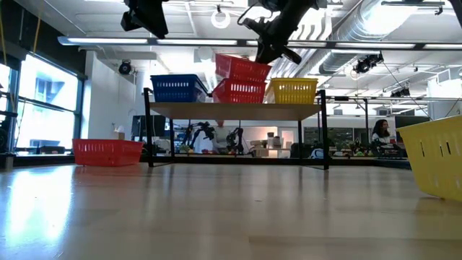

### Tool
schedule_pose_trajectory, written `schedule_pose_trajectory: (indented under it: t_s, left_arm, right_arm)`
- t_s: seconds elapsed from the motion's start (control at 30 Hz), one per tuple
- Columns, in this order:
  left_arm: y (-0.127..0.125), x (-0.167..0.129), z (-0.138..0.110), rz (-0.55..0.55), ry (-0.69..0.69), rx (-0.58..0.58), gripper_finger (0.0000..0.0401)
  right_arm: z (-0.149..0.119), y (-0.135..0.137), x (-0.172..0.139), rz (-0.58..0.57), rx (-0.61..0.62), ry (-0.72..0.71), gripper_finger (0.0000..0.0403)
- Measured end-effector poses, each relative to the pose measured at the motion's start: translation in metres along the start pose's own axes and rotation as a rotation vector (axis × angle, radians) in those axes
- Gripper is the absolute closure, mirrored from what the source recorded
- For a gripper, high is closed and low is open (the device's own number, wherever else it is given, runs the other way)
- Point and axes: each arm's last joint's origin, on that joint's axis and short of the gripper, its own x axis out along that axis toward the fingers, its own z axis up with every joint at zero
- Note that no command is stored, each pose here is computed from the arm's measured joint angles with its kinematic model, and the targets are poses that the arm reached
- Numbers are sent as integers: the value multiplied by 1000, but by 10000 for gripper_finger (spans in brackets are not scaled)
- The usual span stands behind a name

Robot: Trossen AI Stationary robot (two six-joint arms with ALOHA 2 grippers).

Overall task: Stack baskets on shelf by color
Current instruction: Stack the bottom red basket into the other red basket on the shelf

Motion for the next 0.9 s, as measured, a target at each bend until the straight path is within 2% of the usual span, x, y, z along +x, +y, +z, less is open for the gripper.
schedule_pose_trajectory:
  t_s: [0.67, 0.9]
  left_arm:
    - [0, 0, 0, 0, 0, -2, 323]
    - [0, 0, 0, 0, 0, -3, 323]
  right_arm:
    - [-1, 0, 0, 7, 19, 9, 402]
    - [-1, 1, 0, 14, -10, 12, 402]
